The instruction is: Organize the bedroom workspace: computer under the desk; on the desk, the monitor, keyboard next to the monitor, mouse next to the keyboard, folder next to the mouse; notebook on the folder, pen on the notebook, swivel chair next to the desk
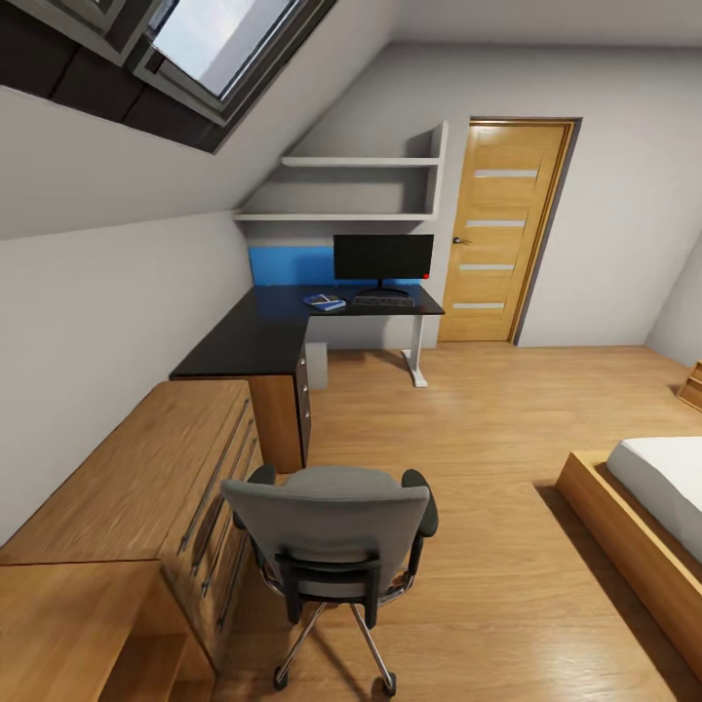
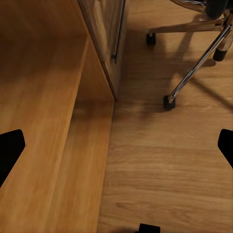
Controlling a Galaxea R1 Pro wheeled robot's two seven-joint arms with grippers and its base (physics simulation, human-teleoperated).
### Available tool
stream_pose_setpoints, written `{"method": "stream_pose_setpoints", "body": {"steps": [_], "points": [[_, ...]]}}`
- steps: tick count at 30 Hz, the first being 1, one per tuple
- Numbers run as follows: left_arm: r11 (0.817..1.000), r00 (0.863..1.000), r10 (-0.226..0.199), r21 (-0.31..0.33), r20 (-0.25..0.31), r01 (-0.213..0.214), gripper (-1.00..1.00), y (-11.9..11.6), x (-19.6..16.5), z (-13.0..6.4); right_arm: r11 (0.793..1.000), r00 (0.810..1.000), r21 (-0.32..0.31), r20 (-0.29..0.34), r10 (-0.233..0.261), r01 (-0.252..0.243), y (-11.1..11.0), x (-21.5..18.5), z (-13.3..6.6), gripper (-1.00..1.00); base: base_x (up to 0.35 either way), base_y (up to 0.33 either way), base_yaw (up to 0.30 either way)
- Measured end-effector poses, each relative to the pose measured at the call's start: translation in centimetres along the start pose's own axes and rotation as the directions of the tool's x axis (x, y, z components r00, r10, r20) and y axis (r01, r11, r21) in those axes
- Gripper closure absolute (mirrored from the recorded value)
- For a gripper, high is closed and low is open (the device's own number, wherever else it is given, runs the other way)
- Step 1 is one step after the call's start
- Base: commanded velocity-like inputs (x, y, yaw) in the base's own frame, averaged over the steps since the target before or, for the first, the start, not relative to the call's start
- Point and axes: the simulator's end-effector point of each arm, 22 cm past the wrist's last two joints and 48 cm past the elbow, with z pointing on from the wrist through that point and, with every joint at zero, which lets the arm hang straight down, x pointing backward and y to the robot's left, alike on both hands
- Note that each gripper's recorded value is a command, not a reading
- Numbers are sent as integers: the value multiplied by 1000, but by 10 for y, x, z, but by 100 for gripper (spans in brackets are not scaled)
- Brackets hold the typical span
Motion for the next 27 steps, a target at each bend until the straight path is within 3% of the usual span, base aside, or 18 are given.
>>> {"method": "stream_pose_setpoints", "body": {"steps": [18,27], "points": [[1000,1000,-1,-1,0,1,-100,0,0,0,1000,1000,-1,0,0,0,0,0,0,-100,-69,1,4],[1000,1000,0,0,1,0,-100,0,0,0,1000,1000,1,0,2,-2,1,0,0,-100,-1,0,182]]}}
